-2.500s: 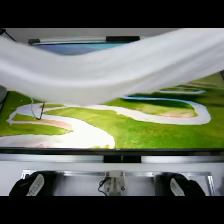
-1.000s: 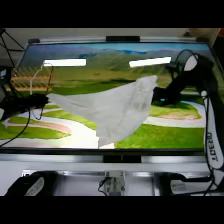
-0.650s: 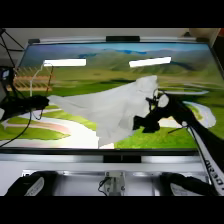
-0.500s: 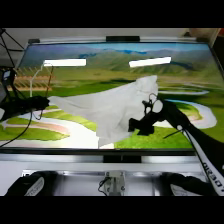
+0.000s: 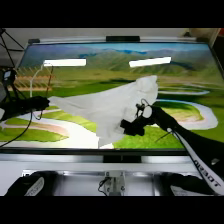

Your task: Fold the shirts.

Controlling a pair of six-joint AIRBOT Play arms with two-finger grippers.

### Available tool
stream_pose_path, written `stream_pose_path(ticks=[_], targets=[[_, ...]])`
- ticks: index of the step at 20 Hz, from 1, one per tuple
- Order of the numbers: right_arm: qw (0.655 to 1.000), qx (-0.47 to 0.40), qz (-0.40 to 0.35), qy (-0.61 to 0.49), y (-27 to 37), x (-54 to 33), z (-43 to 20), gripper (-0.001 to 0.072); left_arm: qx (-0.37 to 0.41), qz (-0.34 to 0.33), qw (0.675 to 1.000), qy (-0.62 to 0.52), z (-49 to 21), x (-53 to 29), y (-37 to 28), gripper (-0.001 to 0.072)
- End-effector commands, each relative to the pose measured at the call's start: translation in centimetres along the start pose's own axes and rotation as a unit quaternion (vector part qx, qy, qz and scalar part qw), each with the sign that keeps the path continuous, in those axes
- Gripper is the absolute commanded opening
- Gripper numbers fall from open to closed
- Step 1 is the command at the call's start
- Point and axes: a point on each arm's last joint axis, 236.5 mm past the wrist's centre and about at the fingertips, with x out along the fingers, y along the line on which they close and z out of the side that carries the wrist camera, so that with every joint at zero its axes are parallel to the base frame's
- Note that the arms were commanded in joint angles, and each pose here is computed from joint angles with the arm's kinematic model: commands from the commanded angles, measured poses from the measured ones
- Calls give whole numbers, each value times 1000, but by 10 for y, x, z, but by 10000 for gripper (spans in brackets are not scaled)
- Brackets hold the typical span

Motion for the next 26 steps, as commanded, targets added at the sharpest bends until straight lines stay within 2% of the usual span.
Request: stream_pose_path(ticks=[1,4,7,9,11,12,13,14,15,17,19,22,24,26], targets=[[1000,2,18,-25,7,-10,10,63,1,0,1000,-2,1,-1,0,30],[990,-115,11,-82,12,-77,23,63,15,-7,999,-50,39,-28,-13,30],[937,-272,-16,-217,32,-218,38,63,51,-14,977,-207,146,-133,-45,30],[876,-302,1,-377,62,-346,31,63,84,-20,933,-349,213,-251,-79,30],[787,-319,30,-527,90,-465,-10,63,116,-4,872,-476,245,-371,-105,28],[745,-323,37,-583,96,-509,-35,62,107,18,853,-510,247,-412,-102,28],[718,-322,46,-615,98,-533,-55,63,74,40,854,-514,244,-428,-90,27],[706,-316,58,-631,98,-545,-72,63,34,67,869,-488,234,-422,-70,28],[712,-309,65,-627,95,-543,-79,63,8,94,894,-437,218,-401,-51,28],[746,-312,61,-585,89,-519,-82,63,-25,129,952,-275,170,-331,-19,29],[786,-311,41,-532,79,-489,-76,63,-27,131,980,-148,129,-279,-8,29],[809,-317,23,-495,73,-469,-69,63,-24,117,986,-113,116,-259,-9,29],[797,-327,17,-508,73,-476,-70,63,-16,102,983,-152,126,-273,-21,29],[768,-331,26,-548,80,-497,-76,63,-4,97,972,-215,140,-303,-31,29]])
